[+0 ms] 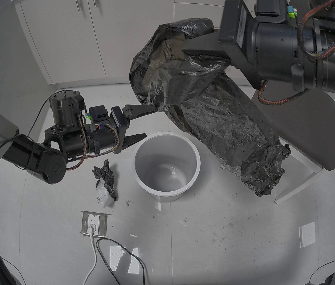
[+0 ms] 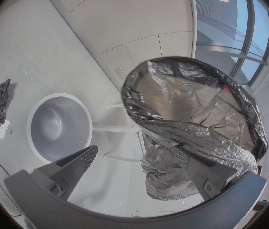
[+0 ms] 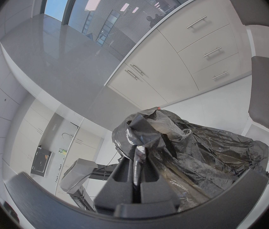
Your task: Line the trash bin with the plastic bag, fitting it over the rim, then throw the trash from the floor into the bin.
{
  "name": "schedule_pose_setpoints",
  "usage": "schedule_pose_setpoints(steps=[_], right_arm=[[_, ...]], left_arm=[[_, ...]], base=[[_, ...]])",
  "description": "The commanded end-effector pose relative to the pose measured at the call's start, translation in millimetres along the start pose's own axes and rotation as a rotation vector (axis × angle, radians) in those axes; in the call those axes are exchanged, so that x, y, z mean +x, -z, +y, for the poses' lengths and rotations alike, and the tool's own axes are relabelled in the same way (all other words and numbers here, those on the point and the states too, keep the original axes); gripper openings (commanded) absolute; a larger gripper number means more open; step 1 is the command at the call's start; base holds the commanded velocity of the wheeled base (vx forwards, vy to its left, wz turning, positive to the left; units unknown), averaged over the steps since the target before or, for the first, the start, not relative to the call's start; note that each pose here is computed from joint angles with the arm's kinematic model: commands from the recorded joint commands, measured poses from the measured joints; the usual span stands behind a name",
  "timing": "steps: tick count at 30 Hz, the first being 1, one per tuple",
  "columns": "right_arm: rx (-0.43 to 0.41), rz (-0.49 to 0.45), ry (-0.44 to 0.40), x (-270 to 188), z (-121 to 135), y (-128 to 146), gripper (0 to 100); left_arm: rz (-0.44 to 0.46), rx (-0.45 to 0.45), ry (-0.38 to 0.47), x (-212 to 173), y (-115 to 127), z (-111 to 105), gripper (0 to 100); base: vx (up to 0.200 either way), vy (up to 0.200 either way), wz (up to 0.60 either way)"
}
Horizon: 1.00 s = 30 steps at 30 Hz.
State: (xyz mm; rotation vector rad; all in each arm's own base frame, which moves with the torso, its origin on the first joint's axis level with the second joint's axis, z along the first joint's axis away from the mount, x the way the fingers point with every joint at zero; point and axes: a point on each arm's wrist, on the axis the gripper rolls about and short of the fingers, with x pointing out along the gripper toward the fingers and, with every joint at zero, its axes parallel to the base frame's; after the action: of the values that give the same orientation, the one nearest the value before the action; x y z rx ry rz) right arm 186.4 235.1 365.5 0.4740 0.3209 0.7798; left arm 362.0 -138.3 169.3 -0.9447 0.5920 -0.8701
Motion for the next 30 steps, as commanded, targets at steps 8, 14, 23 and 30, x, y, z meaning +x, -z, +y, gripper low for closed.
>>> schedule_pose_setpoints(steps=[8, 14, 23, 30], right_arm=[[0.001, -0.016, -0.015, -7.2, 3.5, -3.9, 0], [0.000, -0.022, -0.006, -6.7, 3.0, -4.3, 0], [0.000, -0.022, -0.008, -6.8, 3.2, -4.6, 0], [-0.003, -0.004, -0.032, -7.6, 10.7, 0.4, 0]], left_arm=[[-0.052, -0.036, -0.015, -3.7, 1.9, 5.3, 100], [-0.085, -0.025, -0.005, -16.5, -5.3, -4.8, 100], [-0.124, 0.005, 0.019, -27.2, -15.3, -18.6, 100], [-0.119, -0.051, 0.051, -20.0, -22.2, -21.0, 100]], base=[[0.000, 0.000, 0.00], [0.000, 0.000, 0.00], [0.000, 0.000, 0.00], [0.000, 0.000, 0.00]])
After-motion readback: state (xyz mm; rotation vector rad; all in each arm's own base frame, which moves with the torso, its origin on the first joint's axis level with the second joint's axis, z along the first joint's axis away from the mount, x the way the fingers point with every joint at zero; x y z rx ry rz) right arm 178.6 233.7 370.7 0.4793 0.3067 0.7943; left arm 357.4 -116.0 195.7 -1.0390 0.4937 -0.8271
